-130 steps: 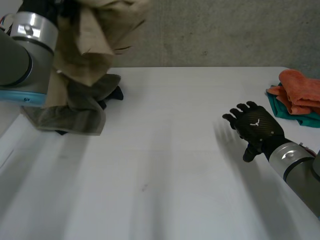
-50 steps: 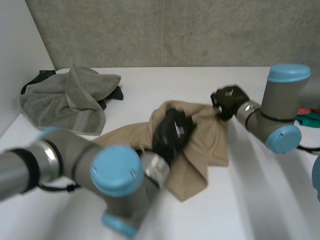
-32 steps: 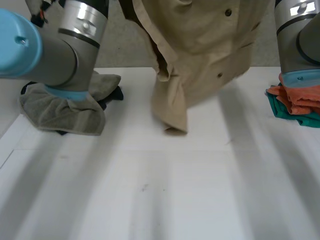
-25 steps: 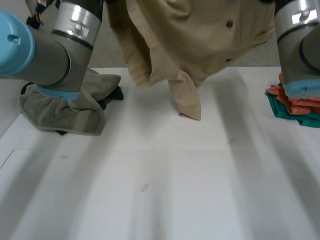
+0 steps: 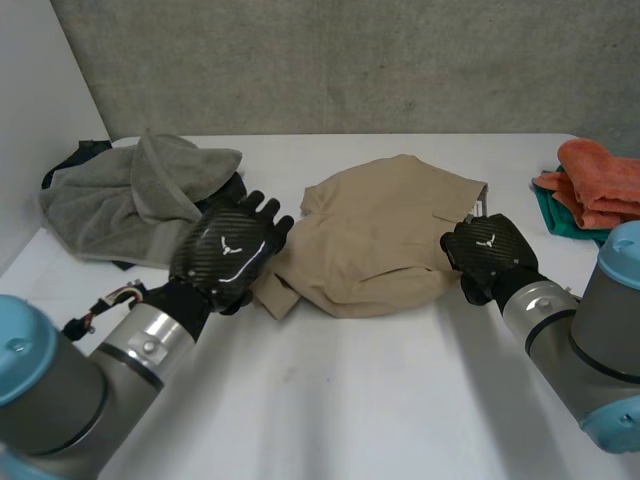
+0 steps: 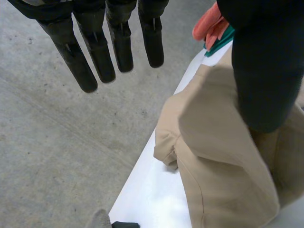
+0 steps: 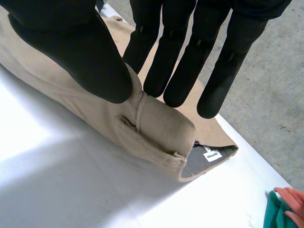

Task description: Fold the laundry.

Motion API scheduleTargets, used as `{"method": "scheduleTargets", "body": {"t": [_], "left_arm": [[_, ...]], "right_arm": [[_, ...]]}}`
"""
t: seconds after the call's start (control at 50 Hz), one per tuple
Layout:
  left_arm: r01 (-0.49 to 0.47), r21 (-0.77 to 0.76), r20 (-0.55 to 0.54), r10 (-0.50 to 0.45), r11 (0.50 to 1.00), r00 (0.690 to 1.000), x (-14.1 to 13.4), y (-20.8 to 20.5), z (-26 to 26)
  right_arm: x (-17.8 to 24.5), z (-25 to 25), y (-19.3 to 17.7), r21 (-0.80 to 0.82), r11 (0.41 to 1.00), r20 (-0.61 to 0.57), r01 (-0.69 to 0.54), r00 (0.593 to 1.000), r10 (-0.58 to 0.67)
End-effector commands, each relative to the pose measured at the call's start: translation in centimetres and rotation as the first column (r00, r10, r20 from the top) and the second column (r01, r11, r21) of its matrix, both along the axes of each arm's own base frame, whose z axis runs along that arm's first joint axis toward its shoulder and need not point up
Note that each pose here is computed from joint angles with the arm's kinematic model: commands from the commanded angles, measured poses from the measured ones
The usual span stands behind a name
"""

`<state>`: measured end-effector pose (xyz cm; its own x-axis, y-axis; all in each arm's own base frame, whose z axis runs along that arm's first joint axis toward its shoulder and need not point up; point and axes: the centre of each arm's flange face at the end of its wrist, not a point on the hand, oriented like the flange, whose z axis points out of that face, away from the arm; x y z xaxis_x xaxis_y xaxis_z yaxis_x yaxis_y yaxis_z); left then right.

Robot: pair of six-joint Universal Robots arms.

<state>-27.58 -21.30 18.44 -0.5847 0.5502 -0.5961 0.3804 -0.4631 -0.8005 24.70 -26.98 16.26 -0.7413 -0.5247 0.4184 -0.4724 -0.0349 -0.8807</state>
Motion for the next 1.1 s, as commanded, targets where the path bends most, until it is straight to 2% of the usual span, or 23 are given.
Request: {"method": "scheduleTargets", "body": {"t": [0.02, 0.16, 0.2, 0.26, 0.28, 0.36, 0.44, 0.64, 0.7, 0.82, 0.88, 0.96, 0.98, 1.04, 1.06, 1.1], "left_arm": [[-0.019, 0.025, -0.01, 0.02, 1.0, 1.0, 1.4, 2.4, 4.3], [-0.023, 0.244, -0.155, 0.062, 0.969, 0.986, 2.1, 3.5, 6.6], [-0.037, 0.307, -0.198, 0.102, 0.951, 0.975, 2.3, 3.2, 6.5], [-0.087, 0.419, -0.274, 0.216, 0.904, 0.937, 2.7, 2.4, 6.3], [-0.122, 0.479, -0.282, 0.284, 0.869, 0.916, 2.9, 1.9, 5.4], [-0.21, 0.558, -0.257, 0.408, 0.803, 0.876, 2.6, 0.9, 3.1], [-0.291, 0.59, -0.197, 0.484, 0.753, 0.853, 1.9, -0.3, 1.0], [-0.312, 0.663, -0.112, 0.502, 0.681, 0.857, 0.1, -2.3, -3.4], [-0.288, 0.719, -0.09, 0.495, 0.633, 0.864, -0.5, -2.6, -4.7], [-0.296, 0.755, -0.051, 0.502, 0.586, 0.863, -0.8, -3.5, -6.2], [-0.302, 0.745, -0.055, 0.506, 0.594, 0.861, -1.2, -4.2, -6.3], [-0.296, 0.711, -0.102, 0.511, 0.637, 0.854, -1.4, -4.8, -4.2], [-0.277, 0.683, -0.155, 0.504, 0.676, 0.85, -1.5, -4.9, -1.8], [-0.241, 0.624, -0.243, 0.478, 0.743, 0.844, -1.2, -4.5, 2.6], [-0.231, 0.583, -0.274, 0.456, 0.779, 0.847, -1.0, -3.9, 4.9], [-0.226, 0.53, -0.292, 0.425, 0.818, 0.857, -0.7, -2.9, 7.4]], "right_arm": [[-0.2, 0.6, 1.0, -0.004, 1.0, 0.006, 0.001, 1.0, -0.001], [-0.5, 0.8, 1.6, -0.006, 1.0, 0.003, 0.002, 1.0, -0.002], [-0.6, 1.1, 1.8, -0.012, 1.0, 0.004, 0.005, 1.0, -0.005], [-0.7, 1.6, 2.0, -0.021, 1.0, 0.008, 0.01, 1.0, -0.01], [-0.7, 1.7, 2.1, -0.021, 1.0, 0.008, 0.01, 1.0, -0.01], [-0.8, 1.9, 2.3, -0.026, 1.0, 0.009, 0.013, 1.0, -0.013], [-0.9, 1.8, 2.4, -0.023, 1.0, 0.008, 0.014, 1.0, -0.014], [-0.9, 1.6, 2.5, -0.016, 1.0, 0.005, 0.013, 1.0, -0.013], [-0.9, 1.7, 2.4, -0.019, 1.0, 0.006, 0.014, 1.0, -0.014], [-1.0, 1.9, 2.1, -0.032, 0.999, 0.011, 0.022, 1.0, -0.022], [-1.5, 2.0, 1.5, -0.031, 0.999, 0.01, 0.039, 0.999, -0.038], [-1.7, 2.6, 1.2, -0.033, 0.998, 0.0, 0.045, 0.999, -0.045], [-1.7, 2.8, 1.3, -0.031, 0.999, -0.012, 0.043, 0.999, -0.043], [-2.0, 5.2, 1.7, -0.049, 0.998, -0.065, 0.032, 0.997, -0.035], [-2.1, 5.9, 1.9, -0.055, 0.998, -0.081, 0.029, 0.996, -0.033], [-2.7, 8.1, 2.2, -0.079, 0.997, -0.126, 0.027, 0.991, -0.036]]}}
